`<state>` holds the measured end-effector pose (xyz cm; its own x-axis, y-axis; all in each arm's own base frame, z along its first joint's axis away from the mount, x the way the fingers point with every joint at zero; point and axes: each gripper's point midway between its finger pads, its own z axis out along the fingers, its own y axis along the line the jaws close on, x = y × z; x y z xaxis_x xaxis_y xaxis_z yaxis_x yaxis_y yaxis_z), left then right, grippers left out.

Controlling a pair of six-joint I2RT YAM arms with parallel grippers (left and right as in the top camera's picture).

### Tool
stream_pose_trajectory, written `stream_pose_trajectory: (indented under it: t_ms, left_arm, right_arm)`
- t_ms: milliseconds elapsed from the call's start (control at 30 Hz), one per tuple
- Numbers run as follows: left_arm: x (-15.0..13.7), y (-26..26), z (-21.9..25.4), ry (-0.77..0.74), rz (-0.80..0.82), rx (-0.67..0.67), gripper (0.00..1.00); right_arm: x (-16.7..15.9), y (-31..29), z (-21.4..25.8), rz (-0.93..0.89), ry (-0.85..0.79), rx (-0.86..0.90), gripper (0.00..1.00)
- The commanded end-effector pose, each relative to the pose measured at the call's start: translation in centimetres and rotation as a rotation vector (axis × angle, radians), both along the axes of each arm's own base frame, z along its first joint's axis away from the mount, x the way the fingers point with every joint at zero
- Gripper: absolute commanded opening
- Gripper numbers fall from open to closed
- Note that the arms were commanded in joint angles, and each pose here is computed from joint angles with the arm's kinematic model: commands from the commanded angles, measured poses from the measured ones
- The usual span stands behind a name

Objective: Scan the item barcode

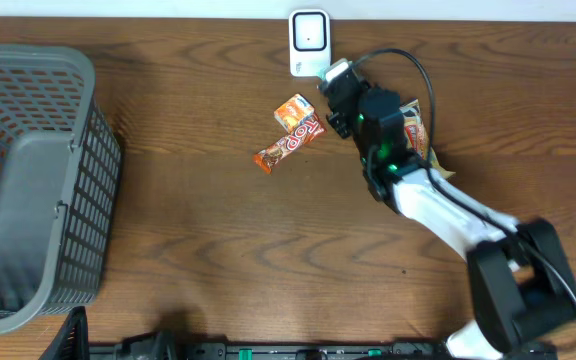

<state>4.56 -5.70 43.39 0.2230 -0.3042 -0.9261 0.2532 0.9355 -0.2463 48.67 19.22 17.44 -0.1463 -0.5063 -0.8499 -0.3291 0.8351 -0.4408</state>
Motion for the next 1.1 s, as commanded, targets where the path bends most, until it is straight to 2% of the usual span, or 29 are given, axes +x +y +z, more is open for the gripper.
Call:
stream_pose_trajectory:
  t_ms: [0,100,300,500,667,967,1000,1033,1067]
  left_arm:
    - [-0.4,-0.3,0.1,-0.007,-0.008,0.014,0.98]
    - [-0.1,-0.2,-0.6,0.021,-0.007,0.008,0.98]
    - [0.7,0.1,-1.3,0.047,0.021,0.001,0.98]
    - [2.0,0.6,-2.4,0.083,0.054,-0.010,0.98]
    - [2.2,0.6,-2.5,0.088,0.056,-0.011,0.98]
    - [2.2,0.7,-2.8,0.098,0.056,-0.014,0.98]
    - [2.2,0.7,-2.8,0.100,0.056,-0.014,0.98]
    - [2.2,0.7,-2.8,0.100,0.056,-0.014,0.98]
    - [2.2,0.7,-2.8,0.100,0.056,-0.014,0.98]
  right_arm:
    - [3.5,-1.9,2.6,-0.204,-0.098,-0.082,0.01]
    - [4.3,-2.5,2.1,-0.277,-0.065,-0.080,0.01]
    - [3.4,-0.1,0.0,-0.165,0.047,-0.032,0.01]
    - [0.4,5.5,-3.2,0.098,0.220,0.038,0.01]
    - [-0.1,6.4,-3.4,0.107,0.231,0.049,0.01]
    - [-4.4,7.3,-9.1,0.139,0.456,-0.065,0.02]
    - [-4.7,7.8,-9.2,0.137,0.464,-0.051,0.07]
    - [-4.9,8.1,-9.2,0.131,0.471,-0.031,0.17]
    - [-5.0,8.4,-9.1,0.116,0.476,0.004,0.36]
